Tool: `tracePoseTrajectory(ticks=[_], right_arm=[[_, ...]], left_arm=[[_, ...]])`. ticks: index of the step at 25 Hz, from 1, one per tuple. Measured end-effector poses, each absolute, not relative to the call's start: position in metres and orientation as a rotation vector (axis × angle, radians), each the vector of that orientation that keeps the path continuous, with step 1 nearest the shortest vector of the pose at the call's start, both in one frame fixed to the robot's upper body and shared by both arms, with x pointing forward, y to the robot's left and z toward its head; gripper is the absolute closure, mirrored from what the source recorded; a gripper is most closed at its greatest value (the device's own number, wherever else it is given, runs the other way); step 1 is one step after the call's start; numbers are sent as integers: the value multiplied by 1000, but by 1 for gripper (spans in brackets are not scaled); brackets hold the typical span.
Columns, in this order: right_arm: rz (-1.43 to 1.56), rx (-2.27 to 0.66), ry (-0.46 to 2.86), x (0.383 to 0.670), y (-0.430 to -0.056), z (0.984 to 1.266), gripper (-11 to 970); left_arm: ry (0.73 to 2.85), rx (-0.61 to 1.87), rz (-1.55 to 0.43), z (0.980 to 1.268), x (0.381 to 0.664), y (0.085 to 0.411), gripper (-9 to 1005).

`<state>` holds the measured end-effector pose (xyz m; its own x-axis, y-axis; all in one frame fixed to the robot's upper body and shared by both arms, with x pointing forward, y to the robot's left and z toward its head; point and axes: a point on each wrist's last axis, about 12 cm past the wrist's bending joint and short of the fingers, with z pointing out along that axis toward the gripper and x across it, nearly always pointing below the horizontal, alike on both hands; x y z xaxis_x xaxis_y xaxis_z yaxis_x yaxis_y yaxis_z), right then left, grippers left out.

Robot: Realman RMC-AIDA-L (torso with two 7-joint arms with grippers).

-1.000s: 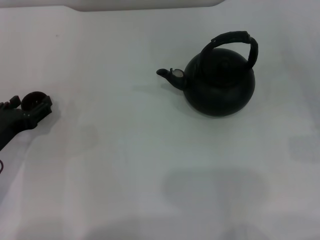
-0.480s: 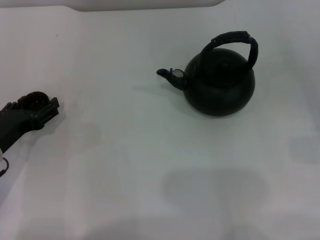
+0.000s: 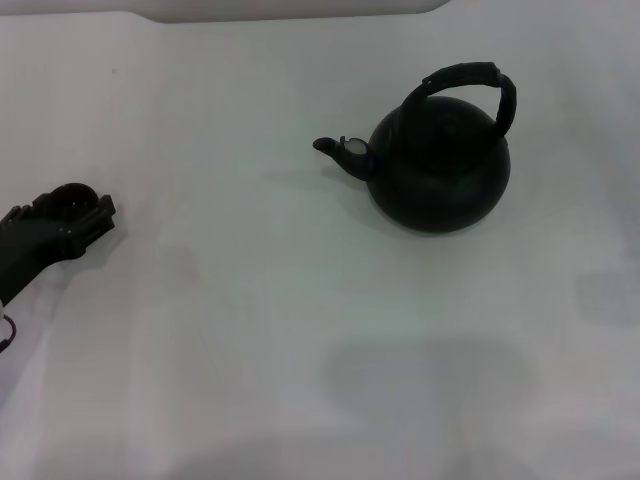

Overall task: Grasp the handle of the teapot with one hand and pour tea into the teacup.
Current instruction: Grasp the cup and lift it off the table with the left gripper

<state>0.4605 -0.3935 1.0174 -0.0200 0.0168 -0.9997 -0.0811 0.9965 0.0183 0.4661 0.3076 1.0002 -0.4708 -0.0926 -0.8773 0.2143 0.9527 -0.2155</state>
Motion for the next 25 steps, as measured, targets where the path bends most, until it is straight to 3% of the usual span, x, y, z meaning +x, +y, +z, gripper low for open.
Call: tracePoseTrajectory(ticks=[25], right_arm=[[77, -50, 1589, 461, -394, 1018, 236]], left_arm=[[2048, 132, -355, 1005, 473, 303, 170]])
